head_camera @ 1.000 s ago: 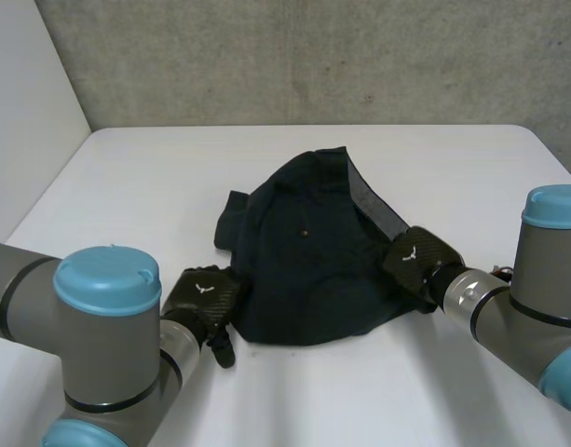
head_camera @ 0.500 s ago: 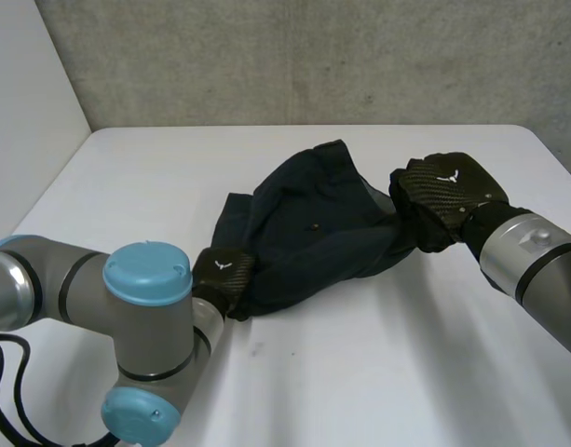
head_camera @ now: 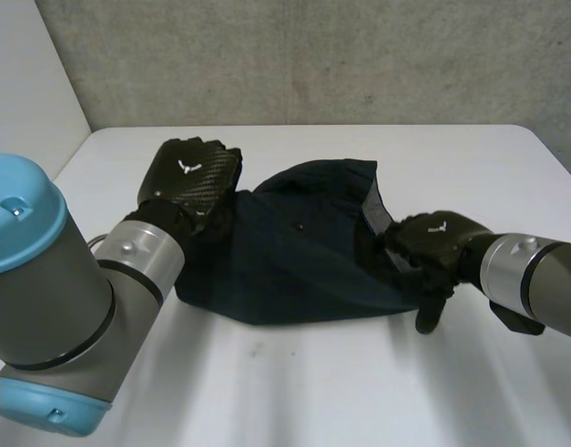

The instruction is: Fold the shorts.

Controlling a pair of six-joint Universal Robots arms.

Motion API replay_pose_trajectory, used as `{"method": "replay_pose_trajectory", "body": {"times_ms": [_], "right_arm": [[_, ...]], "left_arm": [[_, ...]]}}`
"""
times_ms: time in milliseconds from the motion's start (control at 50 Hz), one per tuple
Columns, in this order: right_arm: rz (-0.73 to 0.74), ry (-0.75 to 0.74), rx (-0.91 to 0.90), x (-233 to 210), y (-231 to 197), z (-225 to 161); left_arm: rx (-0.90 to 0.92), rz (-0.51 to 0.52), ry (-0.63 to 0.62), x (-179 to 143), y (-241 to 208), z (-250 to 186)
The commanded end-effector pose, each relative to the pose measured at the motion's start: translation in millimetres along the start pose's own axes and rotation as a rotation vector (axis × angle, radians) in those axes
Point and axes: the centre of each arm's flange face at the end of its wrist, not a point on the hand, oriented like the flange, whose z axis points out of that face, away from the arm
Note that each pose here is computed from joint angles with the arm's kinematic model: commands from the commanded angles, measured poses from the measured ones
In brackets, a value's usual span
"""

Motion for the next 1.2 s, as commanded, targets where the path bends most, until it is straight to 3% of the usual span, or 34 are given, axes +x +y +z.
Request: {"method": "replay_pose_trajectory", "body": {"times_ms": [20, 140, 220, 340, 460, 520, 640, 680, 840, 1000, 1100, 1200], "right_arm": [[0.220, -0.001, 0.074, -4.1, 0.3, 9.0], [0.209, -0.033, 0.112, -22.1, 8.2, 27.8], [0.154, -0.067, 0.042, -31.0, 20.7, 47.1], [-0.084, -0.123, -0.107, -33.3, 22.7, 48.0], [-0.206, 0.053, 0.058, -6.1, -27.3, 55.3], [-0.245, 0.169, 0.244, 7.5, -69.9, 51.8], [-0.291, 0.333, 0.586, 26.1, -148.8, 2.1], [-0.307, 0.375, 0.680, 27.9, -168.5, -25.9], [-0.328, 0.446, 0.833, 24.5, -196.2, -87.5], [-0.348, 0.481, 0.974, 8.6, -210.1, -158.2], [-0.350, 0.486, 0.988, 6.6, -209.7, -169.7], [-0.344, 0.466, 0.939, 6.8, -202.0, -154.6]], "left_arm": [[-0.012, 0.022, 0.020, 6.7, 3.3, -4.5], [-0.017, 0.029, 0.033, 10.2, 3.7, -7.8], [-0.030, 0.035, 0.036, 10.8, 6.0, -8.1], [-0.067, 0.056, 0.022, 5.7, 17.0, 2.3], [-0.048, 0.141, -0.057, -17.0, 24.0, 37.7], [0.039, 0.180, -0.106, -28.3, 6.4, 54.3], [0.415, 0.201, -0.238, -48.3, -97.8, 61.6], [0.536, 0.189, -0.280, -59.0, -140.4, 41.8], [0.770, 0.161, -0.364, -79.2, -217.4, -23.3], [0.903, 0.128, -0.379, -80.8, -254.8, -81.8], [0.893, 0.130, -0.364, -77.2, -250.4, -86.5], [0.833, 0.140, -0.341, -71.7, -232.9, -71.1]]}}
